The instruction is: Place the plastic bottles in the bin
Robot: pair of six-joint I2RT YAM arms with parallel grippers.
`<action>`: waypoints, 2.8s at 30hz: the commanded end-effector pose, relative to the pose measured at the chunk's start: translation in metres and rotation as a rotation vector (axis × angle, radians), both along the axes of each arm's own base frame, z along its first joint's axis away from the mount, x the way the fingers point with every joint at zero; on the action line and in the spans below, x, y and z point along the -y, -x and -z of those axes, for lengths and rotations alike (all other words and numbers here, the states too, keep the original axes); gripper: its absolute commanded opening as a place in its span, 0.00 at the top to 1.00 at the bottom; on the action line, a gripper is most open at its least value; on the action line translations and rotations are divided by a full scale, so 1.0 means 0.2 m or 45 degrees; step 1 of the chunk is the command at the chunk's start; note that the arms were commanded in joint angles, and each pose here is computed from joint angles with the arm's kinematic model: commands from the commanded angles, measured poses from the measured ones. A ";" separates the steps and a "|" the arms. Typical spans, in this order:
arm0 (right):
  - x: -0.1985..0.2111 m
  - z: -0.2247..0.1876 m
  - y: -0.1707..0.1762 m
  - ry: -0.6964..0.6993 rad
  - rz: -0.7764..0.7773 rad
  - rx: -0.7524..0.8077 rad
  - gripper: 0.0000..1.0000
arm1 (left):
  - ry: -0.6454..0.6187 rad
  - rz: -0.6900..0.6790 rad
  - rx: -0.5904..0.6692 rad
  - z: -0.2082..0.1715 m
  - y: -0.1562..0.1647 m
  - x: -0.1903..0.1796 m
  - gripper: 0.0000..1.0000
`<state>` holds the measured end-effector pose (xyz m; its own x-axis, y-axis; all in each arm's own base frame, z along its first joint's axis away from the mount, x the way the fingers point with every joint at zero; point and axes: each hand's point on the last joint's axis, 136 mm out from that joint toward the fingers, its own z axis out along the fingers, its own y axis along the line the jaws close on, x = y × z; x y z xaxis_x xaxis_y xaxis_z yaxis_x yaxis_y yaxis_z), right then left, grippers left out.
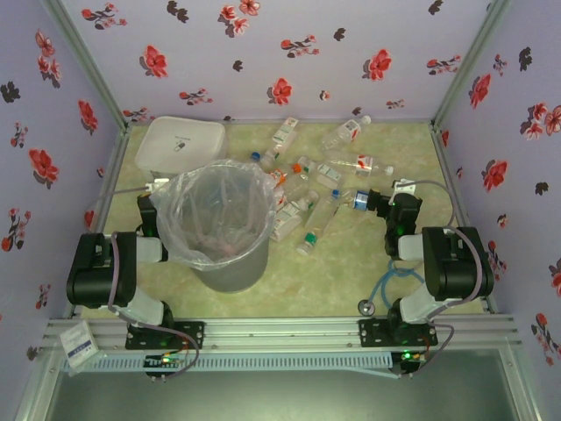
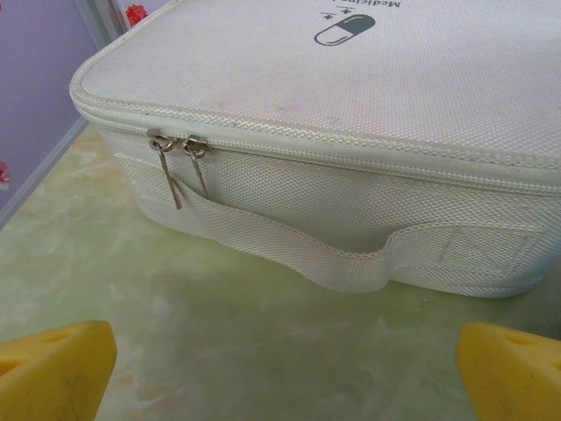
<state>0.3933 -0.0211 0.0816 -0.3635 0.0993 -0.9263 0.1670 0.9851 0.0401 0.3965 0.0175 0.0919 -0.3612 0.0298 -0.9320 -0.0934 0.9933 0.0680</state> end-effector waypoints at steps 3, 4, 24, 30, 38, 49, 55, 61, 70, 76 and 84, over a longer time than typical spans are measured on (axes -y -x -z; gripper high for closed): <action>0.02 -0.10 -0.04 -0.018 0.029 0.001 0.01 | 0.006 -0.084 0.031 -0.09 0.00 -0.06 0.00; 0.02 -0.13 -0.04 -0.019 0.034 -0.022 0.01 | 0.038 -0.142 0.041 -0.13 0.02 -0.09 0.00; -0.16 -0.15 0.25 -1.038 0.469 -0.529 0.01 | 0.628 -0.323 0.060 -1.17 0.58 -0.26 0.00; -0.21 -0.02 0.20 -1.213 0.513 -0.512 0.01 | 0.749 0.105 -0.077 -1.29 0.62 0.11 0.05; -0.32 0.05 0.14 -1.286 0.525 -0.516 0.01 | 0.597 0.203 -0.339 -1.06 0.72 0.28 0.11; -0.28 0.19 0.04 -1.250 0.681 -0.543 0.01 | 0.451 0.189 -0.508 -0.85 0.76 0.32 0.22; -0.29 0.26 -0.01 -1.261 0.679 -0.563 0.15 | 0.427 0.210 -0.526 -0.83 0.77 0.34 0.28; -0.25 0.18 0.01 -1.220 0.659 -0.529 0.28 | 0.441 0.227 -0.518 -0.83 0.80 0.37 0.30; -0.12 -0.11 0.14 -1.087 0.584 -0.430 0.42 | 0.465 0.226 -0.510 -0.83 0.79 0.38 0.30; -0.12 -0.51 0.21 -1.007 0.388 -0.290 0.52 | 0.489 0.248 -0.500 -0.83 0.78 0.42 0.30; -0.46 -1.31 0.31 -1.128 -0.243 0.022 0.57 | 0.530 0.293 -0.477 -0.84 0.76 0.49 0.35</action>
<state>0.3461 0.0385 0.2881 -0.3769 0.7886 -0.4858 0.2090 0.5834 0.7848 0.2460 -0.0721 0.2762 -0.6529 -0.1795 -0.7358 0.0912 0.9458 -0.3117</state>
